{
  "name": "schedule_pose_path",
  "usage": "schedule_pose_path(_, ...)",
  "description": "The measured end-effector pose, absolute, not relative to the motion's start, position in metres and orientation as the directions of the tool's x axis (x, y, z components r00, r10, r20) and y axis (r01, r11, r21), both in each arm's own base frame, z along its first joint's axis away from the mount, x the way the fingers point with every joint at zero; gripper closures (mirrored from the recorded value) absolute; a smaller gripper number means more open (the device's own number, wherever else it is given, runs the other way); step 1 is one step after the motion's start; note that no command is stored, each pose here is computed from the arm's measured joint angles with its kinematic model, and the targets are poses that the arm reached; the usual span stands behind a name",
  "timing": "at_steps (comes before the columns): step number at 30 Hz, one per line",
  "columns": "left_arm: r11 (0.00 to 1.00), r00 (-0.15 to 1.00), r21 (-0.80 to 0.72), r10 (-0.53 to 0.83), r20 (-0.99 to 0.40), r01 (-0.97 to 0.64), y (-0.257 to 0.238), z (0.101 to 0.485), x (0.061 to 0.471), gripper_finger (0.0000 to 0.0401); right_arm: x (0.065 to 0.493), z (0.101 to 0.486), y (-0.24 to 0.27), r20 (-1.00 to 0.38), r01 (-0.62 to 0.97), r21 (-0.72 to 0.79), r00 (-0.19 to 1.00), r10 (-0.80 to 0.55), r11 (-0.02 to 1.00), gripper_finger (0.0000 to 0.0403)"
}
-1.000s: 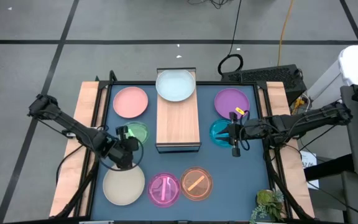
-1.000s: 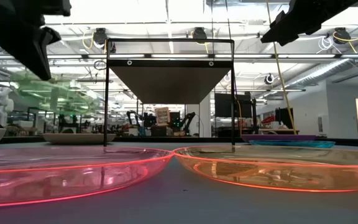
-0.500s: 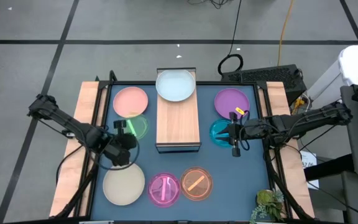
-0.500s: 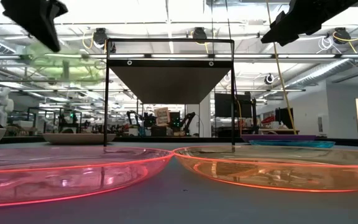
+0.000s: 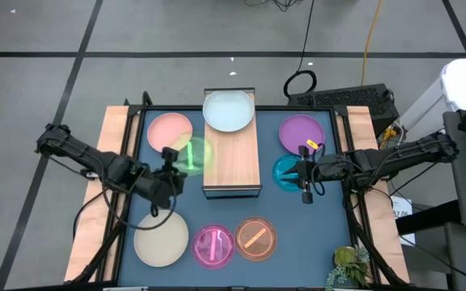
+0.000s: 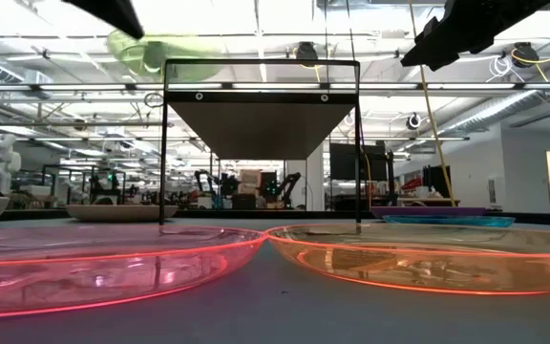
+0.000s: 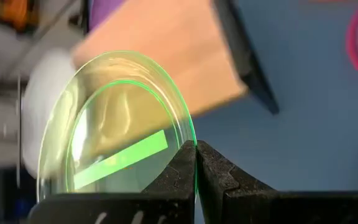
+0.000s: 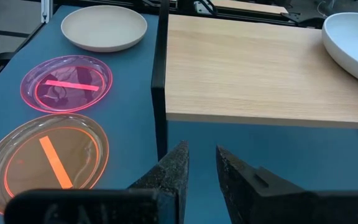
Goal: Place and stack plates onto a shelf
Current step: Put the green plate on the shelf
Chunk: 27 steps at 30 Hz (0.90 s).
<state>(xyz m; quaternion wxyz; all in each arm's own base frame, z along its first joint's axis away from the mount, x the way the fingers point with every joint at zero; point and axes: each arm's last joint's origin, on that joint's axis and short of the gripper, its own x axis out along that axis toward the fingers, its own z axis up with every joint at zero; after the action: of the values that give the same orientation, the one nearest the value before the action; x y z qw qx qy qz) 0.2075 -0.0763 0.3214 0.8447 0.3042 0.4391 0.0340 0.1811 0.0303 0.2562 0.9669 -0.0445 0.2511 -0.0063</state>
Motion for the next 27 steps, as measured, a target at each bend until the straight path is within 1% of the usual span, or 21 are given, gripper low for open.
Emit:
schedule_pose_path(5,0.785,0.687,0.543,0.218,-0.693,0.299,-0.068,0.328,0.224,0.0398,0.181,0.256,0.03,-0.485,-0.01,-0.089,0.874,-0.035,0.996,0.0337)
schedule_pose_path(12,0.781,0.727,0.484,0.057,-0.684,0.394,-0.051,0.333,0.237,0.0398,0.181,0.256,0.03,-0.485,-0.01,-0.089,0.874,-0.035,0.996,0.0337)
schedule_pose_path(16,0.791,0.76,0.446,-0.038,-0.648,0.42,-0.042,0.338,0.243,0.0398,0.181,0.256,0.03,-0.485,-0.01,-0.089,0.874,-0.035,0.996,0.0337)
schedule_pose_path(22,0.803,0.777,0.405,-0.11,-0.619,0.437,-0.031,0.341,0.248,0.0398,0.181,0.256,0.03,-0.485,-0.01,-0.089,0.874,-0.035,0.996,0.0337)
schedule_pose_path(27,0.818,0.756,0.355,-0.141,-0.639,0.453,-0.021,0.333,0.258,0.0398,0.181,0.256,0.03,-0.485,-0.01,-0.089,0.874,-0.035,0.996,0.0337)
